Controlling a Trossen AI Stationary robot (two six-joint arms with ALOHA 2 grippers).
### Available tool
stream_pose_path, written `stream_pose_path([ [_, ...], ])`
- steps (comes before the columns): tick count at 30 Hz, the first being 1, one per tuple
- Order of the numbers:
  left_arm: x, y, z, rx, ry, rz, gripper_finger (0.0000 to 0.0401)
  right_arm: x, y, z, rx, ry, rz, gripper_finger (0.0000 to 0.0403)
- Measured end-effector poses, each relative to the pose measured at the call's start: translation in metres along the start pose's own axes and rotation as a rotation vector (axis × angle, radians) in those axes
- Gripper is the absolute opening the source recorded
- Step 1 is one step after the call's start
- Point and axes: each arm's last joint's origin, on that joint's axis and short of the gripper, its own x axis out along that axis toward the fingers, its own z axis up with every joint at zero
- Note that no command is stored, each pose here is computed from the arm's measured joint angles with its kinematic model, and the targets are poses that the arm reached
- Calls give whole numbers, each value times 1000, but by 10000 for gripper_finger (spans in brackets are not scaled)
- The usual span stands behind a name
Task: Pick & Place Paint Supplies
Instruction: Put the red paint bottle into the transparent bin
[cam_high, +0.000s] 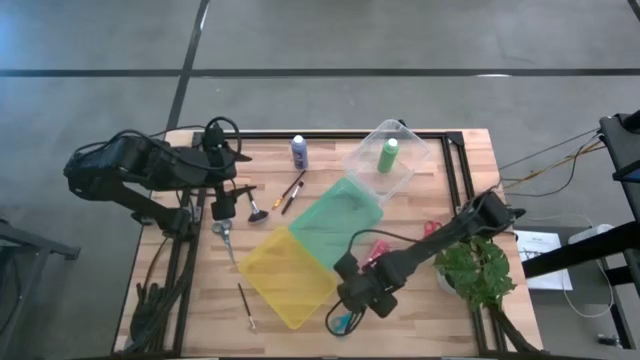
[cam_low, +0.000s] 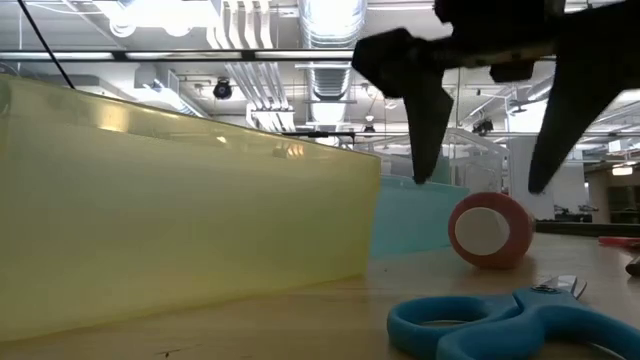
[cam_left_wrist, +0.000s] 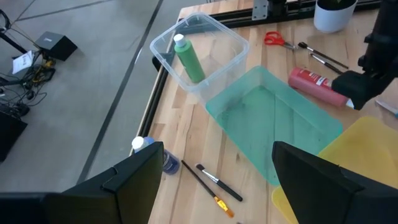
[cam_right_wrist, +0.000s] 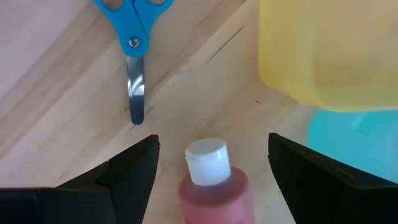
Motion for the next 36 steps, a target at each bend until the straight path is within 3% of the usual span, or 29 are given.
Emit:
stream_pose_path([
  [9,0,0,-4,31,41,0,308,14,2,-7,24,-27,-8,281],
  [26,0,0,-4,31,40,1,308,36,12,-37,31,32,31,114],
  [33,0,0,-4,30,39,1,308,15,8,-33,79,1,-10,24],
  [36,0,0,-4,30,39,1,308,0,5,-28,114,-40,-46,12],
])
